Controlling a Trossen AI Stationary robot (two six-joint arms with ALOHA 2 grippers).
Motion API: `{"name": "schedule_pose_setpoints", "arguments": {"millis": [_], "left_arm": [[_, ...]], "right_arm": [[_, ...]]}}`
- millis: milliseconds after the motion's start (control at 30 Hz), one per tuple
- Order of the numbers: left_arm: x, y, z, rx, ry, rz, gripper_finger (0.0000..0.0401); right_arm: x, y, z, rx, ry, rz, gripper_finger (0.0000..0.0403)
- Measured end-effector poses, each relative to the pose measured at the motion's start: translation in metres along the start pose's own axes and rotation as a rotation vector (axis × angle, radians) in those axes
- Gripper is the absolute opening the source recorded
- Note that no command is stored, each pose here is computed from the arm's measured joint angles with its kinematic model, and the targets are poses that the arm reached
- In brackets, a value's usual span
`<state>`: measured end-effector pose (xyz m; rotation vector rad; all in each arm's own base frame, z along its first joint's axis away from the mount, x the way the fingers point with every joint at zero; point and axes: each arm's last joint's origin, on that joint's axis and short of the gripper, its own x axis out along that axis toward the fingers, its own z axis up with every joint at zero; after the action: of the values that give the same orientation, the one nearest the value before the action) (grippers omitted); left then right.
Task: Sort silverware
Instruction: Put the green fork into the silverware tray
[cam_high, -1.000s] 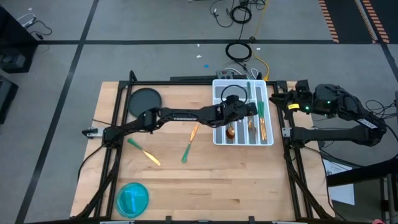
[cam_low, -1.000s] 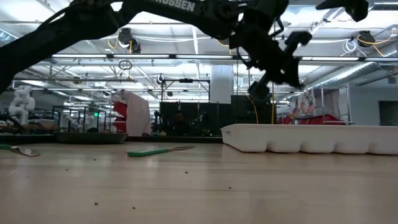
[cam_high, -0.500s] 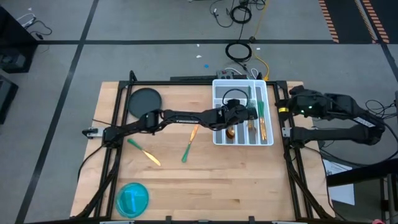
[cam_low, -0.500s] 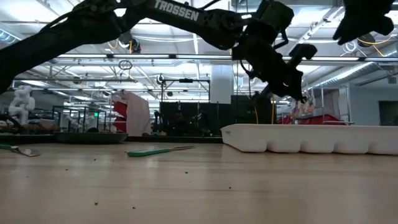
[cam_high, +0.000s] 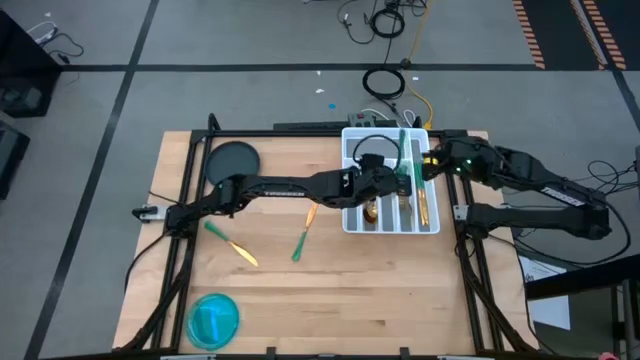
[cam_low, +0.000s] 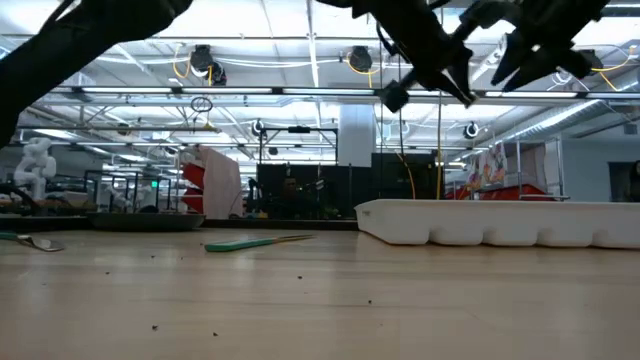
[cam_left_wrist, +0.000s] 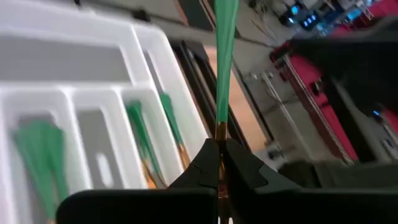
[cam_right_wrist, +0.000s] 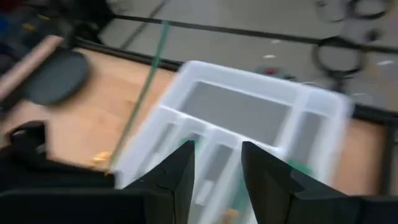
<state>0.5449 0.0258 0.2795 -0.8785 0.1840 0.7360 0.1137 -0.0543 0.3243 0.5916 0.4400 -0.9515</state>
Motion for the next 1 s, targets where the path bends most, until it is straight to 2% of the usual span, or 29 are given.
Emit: {"name": "schedule_pose_setpoints", "arguments": {"millis": [100,267,467,700,867,1000], "left_arm": [[-0.003,0.003,0.006,0.029,-0.022,0.041,0.0009],[-0.003,0.003,0.003,0.039,0.01,0.033,0.0009],[-0.008,-0.001,-0.003,0.075,0.018,0.026,0.0009],[-0.011,-0.004,0.0,0.093,0.013,0.013,0.0004],[-0.011,-0.004,0.0,0.095,0.014,0.007,0.0003],[-0.011,-0.004,0.0,0.139,0.029,0.003,0.0004]], "right_arm": [[0.013,0.007,0.003,0.043,0.004,0.089,0.0126],[0.025,0.012,0.013,0.058,-0.037,0.119,0.0126],[0.043,0.014,0.018,0.047,0.025,0.145,0.0126],[0.055,0.015,0.027,0.073,0.02,0.213,0.0126],[0.062,0.015,0.026,0.009,0.063,0.236,0.0126],[0.055,0.01,0.025,-0.058,0.055,0.223,0.0126]]}}
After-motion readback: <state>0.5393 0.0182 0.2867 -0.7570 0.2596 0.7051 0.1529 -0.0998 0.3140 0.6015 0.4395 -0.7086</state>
